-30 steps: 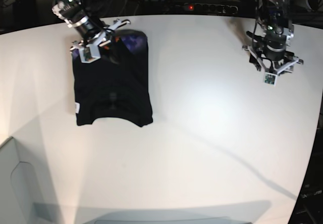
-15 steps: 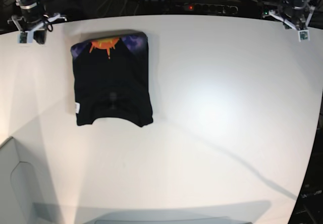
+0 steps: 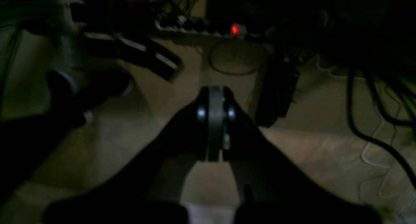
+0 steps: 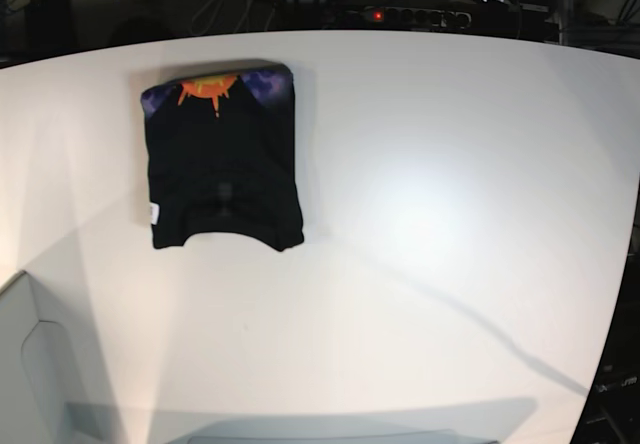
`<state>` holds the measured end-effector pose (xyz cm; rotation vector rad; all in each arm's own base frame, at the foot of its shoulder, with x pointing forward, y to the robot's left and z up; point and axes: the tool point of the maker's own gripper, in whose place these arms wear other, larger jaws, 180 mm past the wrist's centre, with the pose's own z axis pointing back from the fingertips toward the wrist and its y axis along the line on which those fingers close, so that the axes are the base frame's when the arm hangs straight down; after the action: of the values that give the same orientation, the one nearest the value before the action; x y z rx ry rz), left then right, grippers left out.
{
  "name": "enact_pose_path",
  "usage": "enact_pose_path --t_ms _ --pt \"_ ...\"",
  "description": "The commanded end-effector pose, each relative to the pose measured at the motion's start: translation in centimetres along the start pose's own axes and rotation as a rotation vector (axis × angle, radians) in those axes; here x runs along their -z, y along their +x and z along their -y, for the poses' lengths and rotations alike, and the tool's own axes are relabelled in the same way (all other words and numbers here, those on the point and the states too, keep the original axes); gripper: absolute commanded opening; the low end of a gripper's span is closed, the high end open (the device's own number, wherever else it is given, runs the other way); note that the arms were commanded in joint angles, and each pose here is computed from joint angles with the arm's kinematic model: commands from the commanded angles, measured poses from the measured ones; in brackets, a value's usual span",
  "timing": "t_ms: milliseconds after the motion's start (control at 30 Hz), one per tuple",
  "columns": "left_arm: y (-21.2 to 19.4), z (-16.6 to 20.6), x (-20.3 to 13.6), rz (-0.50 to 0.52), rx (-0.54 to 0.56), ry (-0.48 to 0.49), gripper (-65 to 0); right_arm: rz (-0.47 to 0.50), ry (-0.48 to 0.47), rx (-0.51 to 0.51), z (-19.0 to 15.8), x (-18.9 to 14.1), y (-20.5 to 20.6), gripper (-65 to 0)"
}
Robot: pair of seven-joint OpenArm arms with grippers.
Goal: Fold the T-shirt properly
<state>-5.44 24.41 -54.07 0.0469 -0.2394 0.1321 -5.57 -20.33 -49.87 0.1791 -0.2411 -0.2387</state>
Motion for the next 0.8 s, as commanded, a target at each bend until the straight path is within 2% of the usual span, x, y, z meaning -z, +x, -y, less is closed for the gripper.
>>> enact_pose_path --t_ms 0,67,367,467,567,767 --pt "-1.0 0.0 0.5 -0.02 -0.003 -0.006 -65.0 0.008 0.024 0.031 -0.2 0.5 -0.7 -65.0" --pt "-2.5 1.1 2.5 -0.066 -0.014 -0.035 -65.0 0.007 0.068 0.092 -1.3 2.5 -2.1 -65.0" --pt "-3.0 1.1 8.4 -0.099 -0.047 -0.041 -65.0 0.013 0.223 0.13 -7.5 9.7 -4.9 -65.0" --pt "-2.0 1.5 9.5 -0.117 -0.071 -0.04 -65.0 0.059 0.165 0.116 -7.2 11.4 -4.7 -65.0" --pt "-0.1 1.9 10.3 -0.1 -0.075 -0.046 -65.0 0.088 0.071 0.029 -7.1 13.1 -4.4 -65.0" --pt "1.1 3.0 11.2 -0.106 -0.098 -0.058 -65.0 0.099 -0.3 -0.203 -2.0 14.8 -2.0 -65.0"
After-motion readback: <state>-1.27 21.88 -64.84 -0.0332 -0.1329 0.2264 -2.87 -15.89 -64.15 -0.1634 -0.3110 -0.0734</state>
